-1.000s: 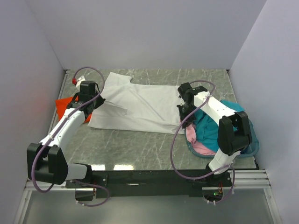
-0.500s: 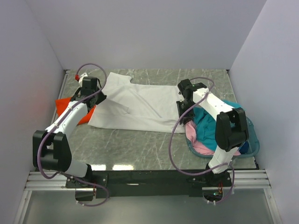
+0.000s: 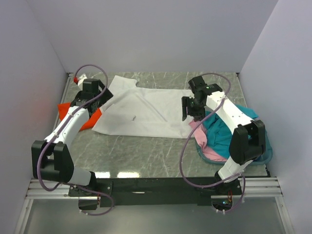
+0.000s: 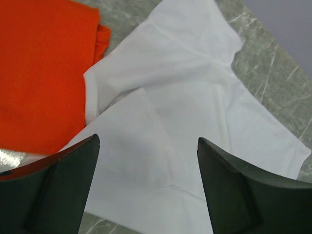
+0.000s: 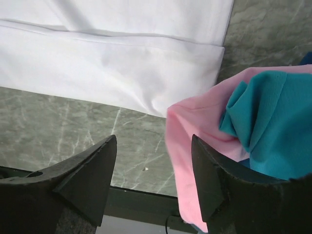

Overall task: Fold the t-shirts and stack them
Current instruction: Fold the tshirt

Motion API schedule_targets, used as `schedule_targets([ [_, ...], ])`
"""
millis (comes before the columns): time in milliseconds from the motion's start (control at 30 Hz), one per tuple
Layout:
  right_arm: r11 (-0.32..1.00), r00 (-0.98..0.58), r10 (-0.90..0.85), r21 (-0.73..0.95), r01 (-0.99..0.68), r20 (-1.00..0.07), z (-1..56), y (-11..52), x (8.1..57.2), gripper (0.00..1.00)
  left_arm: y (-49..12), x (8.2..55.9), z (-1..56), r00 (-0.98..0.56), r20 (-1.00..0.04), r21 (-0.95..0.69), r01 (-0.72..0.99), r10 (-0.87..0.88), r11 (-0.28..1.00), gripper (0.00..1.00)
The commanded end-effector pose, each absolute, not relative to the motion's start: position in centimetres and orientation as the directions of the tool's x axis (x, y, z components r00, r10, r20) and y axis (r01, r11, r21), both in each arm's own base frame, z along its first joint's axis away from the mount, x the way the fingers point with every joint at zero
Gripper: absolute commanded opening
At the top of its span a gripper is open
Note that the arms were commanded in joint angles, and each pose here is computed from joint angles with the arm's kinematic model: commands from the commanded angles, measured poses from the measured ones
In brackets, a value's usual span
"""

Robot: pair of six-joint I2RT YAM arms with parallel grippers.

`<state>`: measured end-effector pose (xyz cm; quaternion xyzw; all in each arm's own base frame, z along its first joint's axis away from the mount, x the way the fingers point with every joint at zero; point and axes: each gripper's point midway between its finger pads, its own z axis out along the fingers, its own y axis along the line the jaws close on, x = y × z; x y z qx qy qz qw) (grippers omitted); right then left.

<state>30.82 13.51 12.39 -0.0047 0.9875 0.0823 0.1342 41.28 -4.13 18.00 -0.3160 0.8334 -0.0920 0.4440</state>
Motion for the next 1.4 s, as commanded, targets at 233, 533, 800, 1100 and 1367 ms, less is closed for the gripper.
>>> schedule_targets([
  [233,0.958,-0.929,-0.03,0.253,-0.131,-0.369,14.7,17.8,30.3,0.69,-0.9,35.3,14.8,-0.393,-0.603,-0.468,-0.53,-0.694,0.707,0.85],
  [533,0.96,-0.956,-0.06,0.246,-0.135,-0.289,9.5,19.1,30.1,0.69,1.4,32.2,11.6,-0.385,-0.514,-0.503,-0.589,-0.767,0.633,0.81],
  [800,0.966,-0.967,-0.061,0.228,-0.119,-0.245,5.9,19.2,30.4,0.69,1.5,31.2,8.7,-0.391,-0.436,-0.531,-0.616,-0.811,0.582,0.76],
  [1100,0.972,-0.974,-0.056,0.209,-0.103,-0.221,3.7,18.9,30.1,0.69,0.9,32.0,7.2,-0.398,-0.383,-0.566,-0.613,-0.834,0.552,0.74],
  [1367,0.98,-0.981,-0.066,0.172,-0.099,-0.184,2.2,18.1,29.4,0.69,0.3,32.2,4.8,-0.409,-0.328,-0.576,-0.628,-0.852,0.524,0.65],
])
